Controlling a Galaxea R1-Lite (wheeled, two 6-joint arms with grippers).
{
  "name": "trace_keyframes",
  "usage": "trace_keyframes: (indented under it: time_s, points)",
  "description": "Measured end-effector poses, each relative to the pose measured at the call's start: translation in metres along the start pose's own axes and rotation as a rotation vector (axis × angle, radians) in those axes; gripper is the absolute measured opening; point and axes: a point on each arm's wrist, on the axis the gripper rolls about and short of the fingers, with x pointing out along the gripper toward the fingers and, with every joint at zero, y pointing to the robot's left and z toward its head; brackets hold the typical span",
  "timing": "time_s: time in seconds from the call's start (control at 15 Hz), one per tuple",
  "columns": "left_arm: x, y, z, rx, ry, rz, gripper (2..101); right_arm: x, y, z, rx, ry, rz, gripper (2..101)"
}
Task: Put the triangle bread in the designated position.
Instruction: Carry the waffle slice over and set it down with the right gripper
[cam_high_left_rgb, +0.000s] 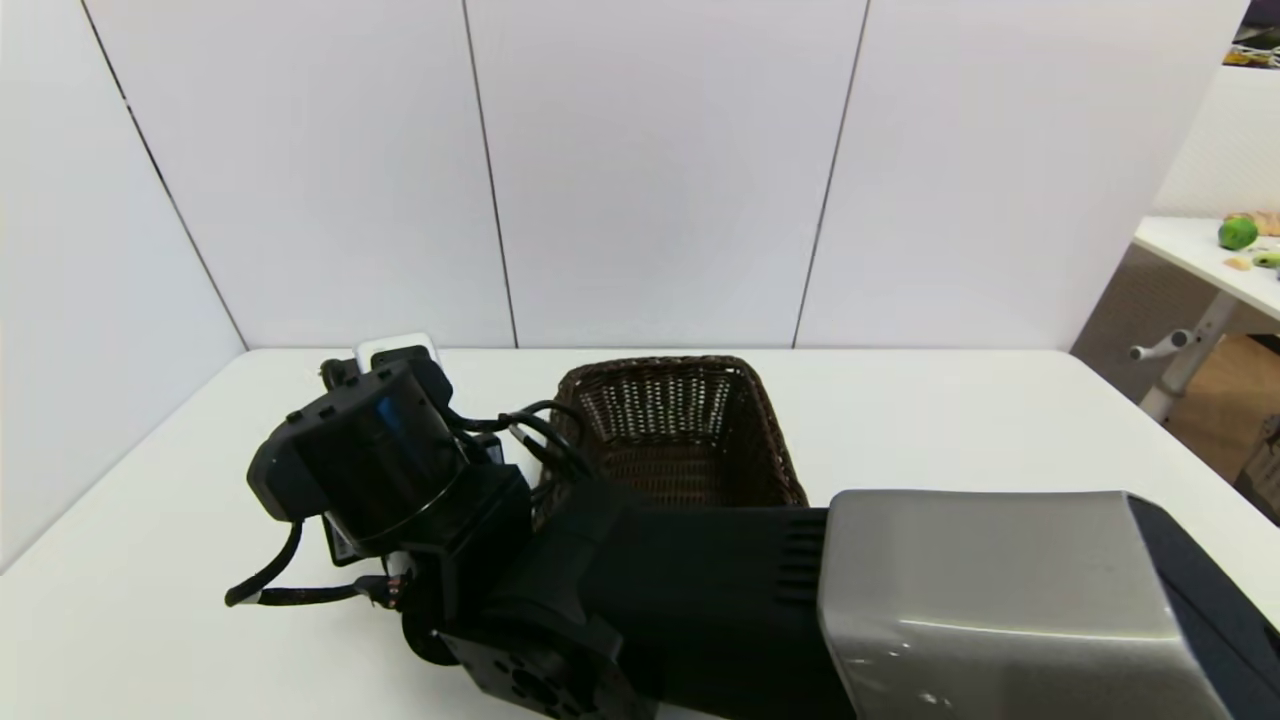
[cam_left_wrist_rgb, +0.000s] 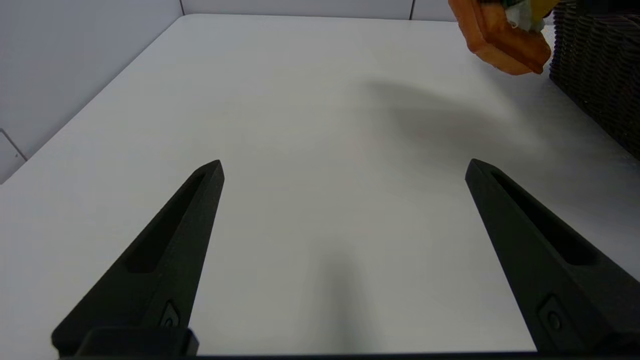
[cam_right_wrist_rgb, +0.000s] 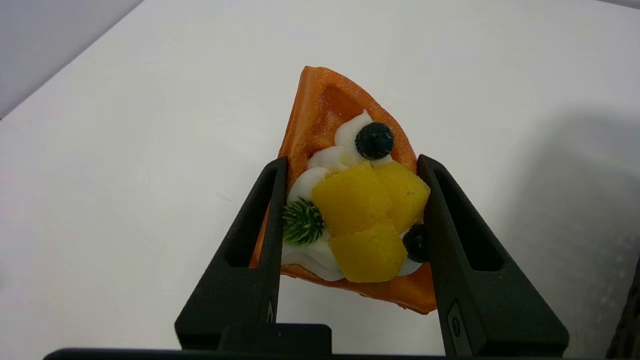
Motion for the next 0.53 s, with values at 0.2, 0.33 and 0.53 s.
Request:
trace_keyframes:
  time_s: [0.2,0.33,0.53]
  points:
    - [0.0,0.0,0.0001,0.0,-0.001,0.0,97.9,0.0027,-0.0011,-0.0028,-0.005,0.006,-0.006,47.6]
    - [0.0,0.0,0.0001,0.0,-0.001,0.0,97.9,0.0035,-0.0017,-0.0032,-0.006,0.006,-0.007,47.6]
    - [0.0,0.0,0.0001,0.0,-0.001,0.0,97.9,0.0026,-0.0008,-0.0029,-0.007,0.006,-0.005,59.9]
